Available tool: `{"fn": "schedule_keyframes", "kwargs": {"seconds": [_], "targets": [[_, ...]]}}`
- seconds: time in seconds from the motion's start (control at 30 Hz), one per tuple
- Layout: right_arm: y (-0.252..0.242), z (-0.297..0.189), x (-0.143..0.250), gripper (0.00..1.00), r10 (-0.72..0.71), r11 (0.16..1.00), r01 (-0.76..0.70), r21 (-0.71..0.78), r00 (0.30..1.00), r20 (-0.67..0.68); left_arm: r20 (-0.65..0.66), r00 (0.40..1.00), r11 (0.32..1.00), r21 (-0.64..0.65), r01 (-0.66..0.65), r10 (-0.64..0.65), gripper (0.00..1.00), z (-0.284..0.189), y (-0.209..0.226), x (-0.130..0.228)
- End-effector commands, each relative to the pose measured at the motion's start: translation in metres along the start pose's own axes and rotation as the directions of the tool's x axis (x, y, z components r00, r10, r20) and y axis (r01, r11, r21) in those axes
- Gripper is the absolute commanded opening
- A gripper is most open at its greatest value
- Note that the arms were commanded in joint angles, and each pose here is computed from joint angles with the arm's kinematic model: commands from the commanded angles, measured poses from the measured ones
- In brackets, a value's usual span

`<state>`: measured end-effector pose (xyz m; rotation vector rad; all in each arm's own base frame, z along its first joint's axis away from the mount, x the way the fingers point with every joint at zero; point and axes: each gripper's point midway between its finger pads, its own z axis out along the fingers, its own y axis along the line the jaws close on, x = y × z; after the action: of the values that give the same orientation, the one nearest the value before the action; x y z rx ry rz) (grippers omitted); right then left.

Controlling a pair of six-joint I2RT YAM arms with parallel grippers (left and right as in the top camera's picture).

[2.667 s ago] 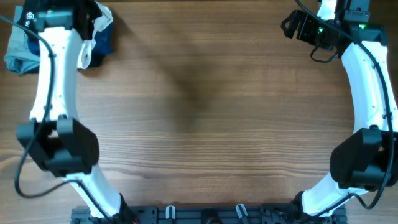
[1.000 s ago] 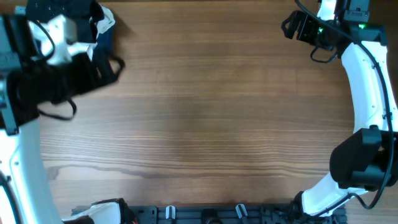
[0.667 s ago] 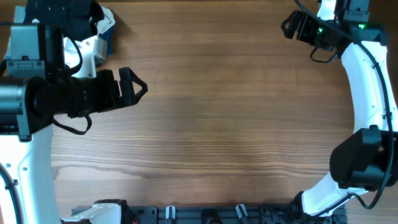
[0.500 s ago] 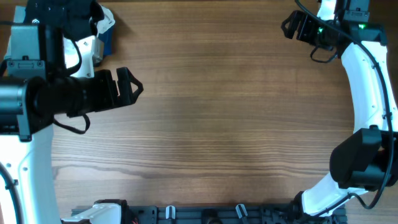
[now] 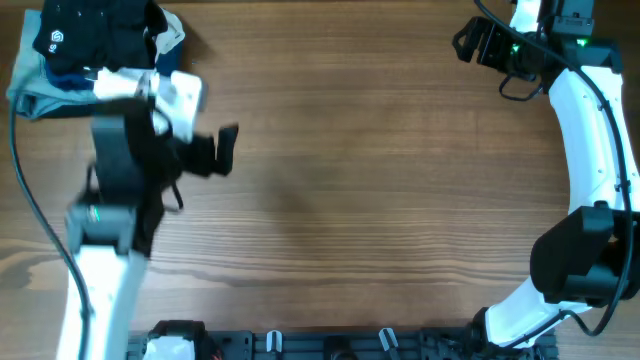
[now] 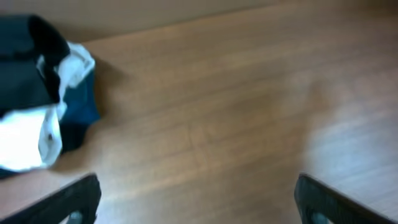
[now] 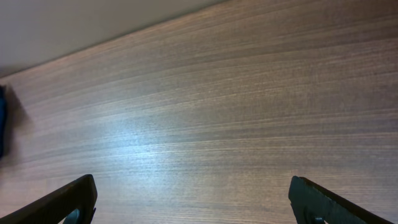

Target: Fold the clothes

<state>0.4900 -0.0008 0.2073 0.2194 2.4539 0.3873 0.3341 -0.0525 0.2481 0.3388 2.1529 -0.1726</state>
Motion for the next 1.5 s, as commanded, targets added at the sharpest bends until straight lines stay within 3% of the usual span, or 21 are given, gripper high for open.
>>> {"fn": "schedule_keyframes", "kwargs": {"seconds": [0.0,0.27,0.6,1.47], "targets": [[-0.005,0.013,0.008,1.00,-0.011,1.000,0.012,0.012,0.999,-0.032,0.096,0.995,0.999,0.025,-0.036,0.034,1.00,-0.006,-0.009,0.042],[-0.005,0.013,0.008,1.00,-0.011,1.000,0.011,0.012,0.999,-0.032,0.280,0.958,0.997,-0.046,-0.054,0.065,1.00,-0.025,-0.008,0.086],[-0.005,0.013,0.008,1.00,-0.011,1.000,0.011,0.012,0.999,-0.032,0.381,0.923,0.990,-0.102,0.096,-0.050,1.00,-0.030,0.007,0.114],[-0.005,0.013,0.008,1.00,-0.011,1.000,0.011,0.012,0.999,-0.032,0.496,0.868,0.980,-0.166,0.110,-0.014,1.00,-0.027,0.015,0.132]]}}
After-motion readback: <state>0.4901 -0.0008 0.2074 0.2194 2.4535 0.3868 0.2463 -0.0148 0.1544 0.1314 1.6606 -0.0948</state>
